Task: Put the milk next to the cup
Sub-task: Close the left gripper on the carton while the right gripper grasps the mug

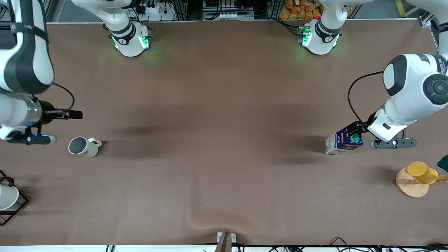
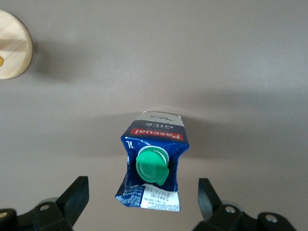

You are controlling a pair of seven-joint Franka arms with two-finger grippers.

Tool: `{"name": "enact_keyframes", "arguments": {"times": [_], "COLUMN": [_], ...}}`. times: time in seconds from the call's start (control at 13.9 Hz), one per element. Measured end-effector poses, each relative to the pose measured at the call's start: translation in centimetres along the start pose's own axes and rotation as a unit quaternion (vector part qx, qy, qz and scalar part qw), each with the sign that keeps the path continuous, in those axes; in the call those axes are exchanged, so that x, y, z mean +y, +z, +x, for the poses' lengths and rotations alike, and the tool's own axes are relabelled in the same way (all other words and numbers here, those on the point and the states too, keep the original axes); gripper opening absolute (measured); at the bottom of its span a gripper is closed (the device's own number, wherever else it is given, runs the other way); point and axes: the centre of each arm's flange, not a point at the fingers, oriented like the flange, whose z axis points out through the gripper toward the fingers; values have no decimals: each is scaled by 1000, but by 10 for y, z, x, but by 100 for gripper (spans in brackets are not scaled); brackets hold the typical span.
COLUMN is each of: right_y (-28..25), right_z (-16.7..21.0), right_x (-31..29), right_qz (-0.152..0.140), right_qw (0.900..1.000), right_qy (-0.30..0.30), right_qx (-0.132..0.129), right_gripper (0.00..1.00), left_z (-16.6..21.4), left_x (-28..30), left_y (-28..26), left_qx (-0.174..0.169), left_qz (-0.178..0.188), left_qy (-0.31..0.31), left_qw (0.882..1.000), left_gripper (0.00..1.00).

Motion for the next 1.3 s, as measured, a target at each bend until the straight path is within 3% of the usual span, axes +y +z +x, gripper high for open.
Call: {"name": "enact_keyframes", "arguments": {"times": [0.36,0.65,1.08,1.23,1.3], "right_y": [57,91,108,117,124], "right_z": [57,80,106,113,116], "right_x": [21,42,29,29,30], "right_qz": [-3,0,0,0,0], "right_qw": [1000,999,997,996,996], "right_qy": [18,32,61,72,75], "right_qx": [1,-1,43,49,49], "right_gripper": [100,100,100,100,100], "left_z": [5,8,10,11,11], "left_x": [3,3,3,3,3], "left_y": [22,32,42,44,45], "left_qx": [-17,-24,-31,-33,-33], "left_qz": [-1,-2,-2,-3,-3], "left_qy": [20,28,29,29,30], "left_qw": [1000,999,999,999,999], "left_gripper": [100,100,100,96,89]}}
